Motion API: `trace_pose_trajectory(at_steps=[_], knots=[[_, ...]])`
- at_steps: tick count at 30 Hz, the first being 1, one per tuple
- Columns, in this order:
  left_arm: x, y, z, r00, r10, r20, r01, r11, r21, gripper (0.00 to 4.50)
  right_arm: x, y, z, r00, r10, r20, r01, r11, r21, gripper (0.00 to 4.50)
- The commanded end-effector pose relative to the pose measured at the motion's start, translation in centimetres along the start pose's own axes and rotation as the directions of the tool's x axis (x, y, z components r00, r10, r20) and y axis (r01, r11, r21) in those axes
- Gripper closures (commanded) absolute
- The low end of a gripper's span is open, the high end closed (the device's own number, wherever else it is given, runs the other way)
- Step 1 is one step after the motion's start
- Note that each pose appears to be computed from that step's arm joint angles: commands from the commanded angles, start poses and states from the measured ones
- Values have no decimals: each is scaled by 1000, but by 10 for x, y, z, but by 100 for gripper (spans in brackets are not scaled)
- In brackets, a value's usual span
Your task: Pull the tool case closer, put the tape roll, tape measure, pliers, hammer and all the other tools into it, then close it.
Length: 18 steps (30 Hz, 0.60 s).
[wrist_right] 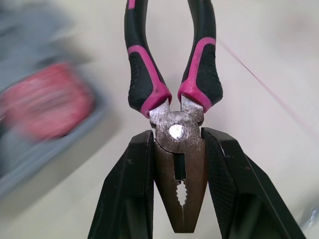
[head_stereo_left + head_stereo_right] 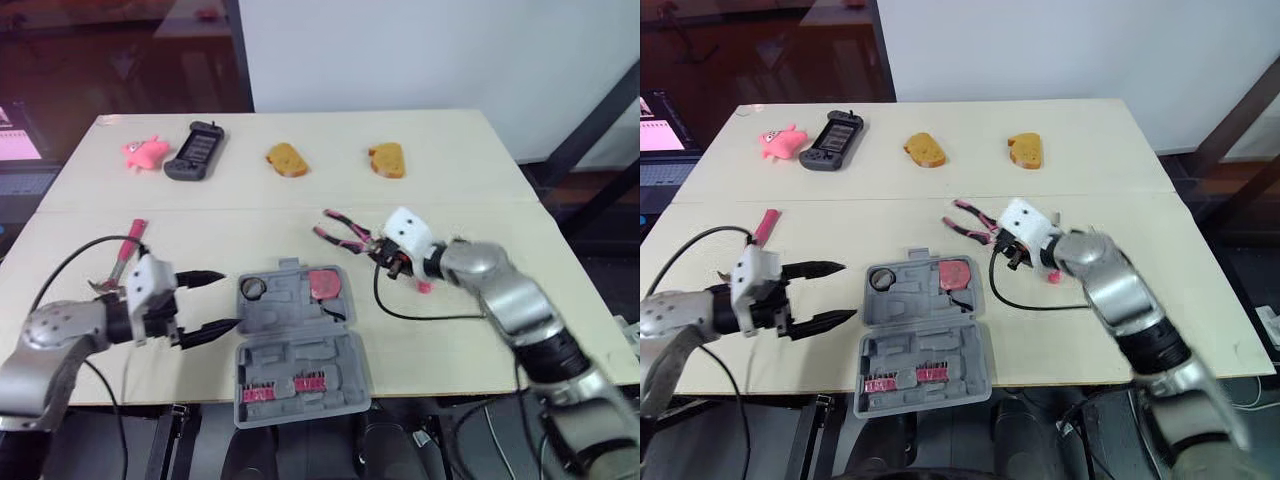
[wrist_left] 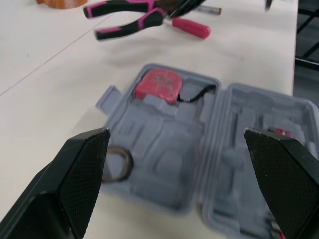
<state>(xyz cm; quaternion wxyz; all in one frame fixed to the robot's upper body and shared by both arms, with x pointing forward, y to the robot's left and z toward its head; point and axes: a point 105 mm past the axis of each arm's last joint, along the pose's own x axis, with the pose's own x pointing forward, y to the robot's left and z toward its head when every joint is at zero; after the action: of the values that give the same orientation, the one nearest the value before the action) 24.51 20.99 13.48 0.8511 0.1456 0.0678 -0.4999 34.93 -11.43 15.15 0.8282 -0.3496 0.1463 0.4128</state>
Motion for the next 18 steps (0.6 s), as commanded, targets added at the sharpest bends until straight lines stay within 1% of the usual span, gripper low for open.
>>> trace_pose_trajectory(at_steps=[1,4,6,8,11,14,18], knots=[[-14,4,8,999,32,42,-34,997,63,0,-3,12,23,981,196,-11,-196,978,-77,355],[-24,3,0,996,81,47,-84,995,58,0,-2,22,33,934,344,-96,-355,924,-144,355],[-29,-2,-6,994,103,41,-105,993,50,0,2,31,39,905,401,-141,-422,887,-187,355],[-32,-7,-11,992,121,39,-123,992,35,0,8,40,47,883,444,-155,-468,860,-202,355],[-36,-14,-18,988,152,32,-153,988,12,0,19,53,58,872,467,-150,-490,830,-267,355],[-42,-22,-25,982,189,21,-189,982,-14,0,32,68,54,854,489,-178,-520,817,-248,355],[-46,-27,-27,977,213,11,-212,977,-22,0,40,70,50,852,482,-204,-520,827,-215,355]])
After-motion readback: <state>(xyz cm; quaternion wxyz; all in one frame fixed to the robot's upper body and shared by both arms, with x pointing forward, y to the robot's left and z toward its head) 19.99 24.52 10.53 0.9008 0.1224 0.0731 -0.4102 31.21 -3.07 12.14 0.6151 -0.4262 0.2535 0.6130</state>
